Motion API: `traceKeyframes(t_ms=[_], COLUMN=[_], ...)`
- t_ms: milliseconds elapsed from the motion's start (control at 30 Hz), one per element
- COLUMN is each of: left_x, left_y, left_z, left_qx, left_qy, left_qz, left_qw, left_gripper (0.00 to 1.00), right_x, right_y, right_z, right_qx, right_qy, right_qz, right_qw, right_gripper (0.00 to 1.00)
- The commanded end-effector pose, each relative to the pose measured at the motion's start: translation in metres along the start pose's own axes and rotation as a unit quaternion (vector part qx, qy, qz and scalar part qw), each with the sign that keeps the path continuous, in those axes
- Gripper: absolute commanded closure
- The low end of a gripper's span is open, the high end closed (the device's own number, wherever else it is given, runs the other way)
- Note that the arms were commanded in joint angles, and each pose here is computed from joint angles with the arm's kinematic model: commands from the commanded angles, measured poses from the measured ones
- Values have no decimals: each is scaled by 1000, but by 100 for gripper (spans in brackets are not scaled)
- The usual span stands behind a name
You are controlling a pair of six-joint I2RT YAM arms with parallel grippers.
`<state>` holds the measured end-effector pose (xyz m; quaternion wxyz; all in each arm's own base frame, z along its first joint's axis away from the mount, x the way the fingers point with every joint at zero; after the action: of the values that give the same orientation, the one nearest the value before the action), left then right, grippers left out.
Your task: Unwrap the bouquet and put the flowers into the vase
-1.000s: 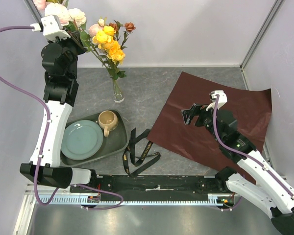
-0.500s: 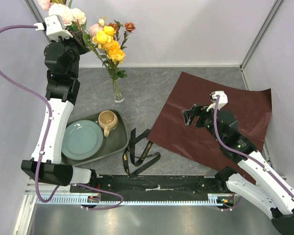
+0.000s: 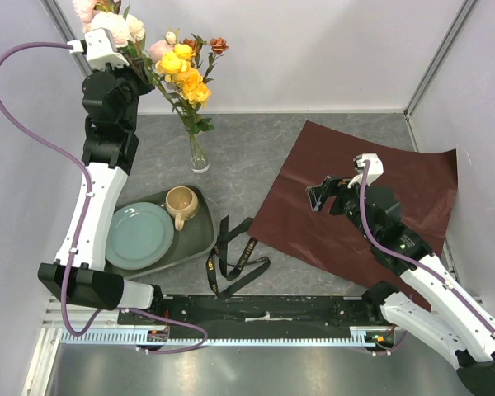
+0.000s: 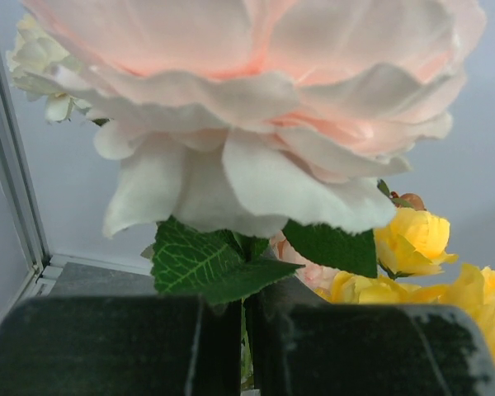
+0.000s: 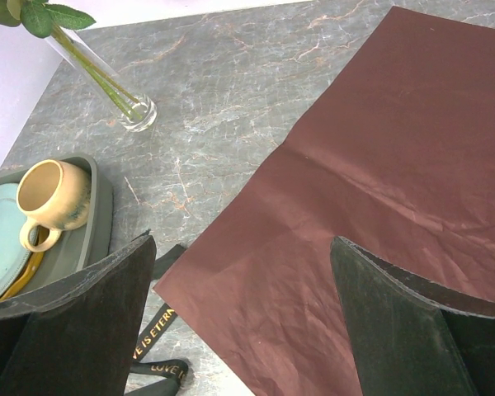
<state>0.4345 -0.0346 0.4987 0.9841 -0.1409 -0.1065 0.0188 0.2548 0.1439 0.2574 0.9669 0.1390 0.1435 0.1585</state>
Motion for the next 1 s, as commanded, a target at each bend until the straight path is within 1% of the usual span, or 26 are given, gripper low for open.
traceKeyframes(t_ms=[0,167,367,600,767,967], left_x=[2,4,8,24,34,36], left_y=[3,3,0,-3,-7,-8], left_z=[-3,-12,-18,-30,-40,-51], left_qx=[21,37,35,45,56,68], left_qy=[-5,4,7,20,42,60], left_qz=[-3,-11,-19,-28,-38,-46], left_qw=[1000,999,999,998,997,995], left_gripper=[98,98,98,98,98,98], right_x=[-4,-2,-1,-2,-2,0], right_y=[4,4,3,2,2,2], right_z=[19,16,15,14,14,12], right_qx=[10,11,10,11,10,9], right_qy=[-28,-24,-22,-23,-23,-17], right_qz=[4,3,0,0,0,-3], right_qw=[1000,1000,1000,1000,1000,1000], right_gripper=[7,6,6,7,7,7])
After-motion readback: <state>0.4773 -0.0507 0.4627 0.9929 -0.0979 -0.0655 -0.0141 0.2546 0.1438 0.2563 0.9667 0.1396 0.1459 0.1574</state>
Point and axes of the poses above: each gripper's point midway between its finger pads, its own x axis out along the fingers, its own y axis along the line the jaws close on, z = x × y, the point moved 1 cm from there along -x, back along the fingers, and after that the axes turned 2 degrees about -x, right-handed, at the moved point
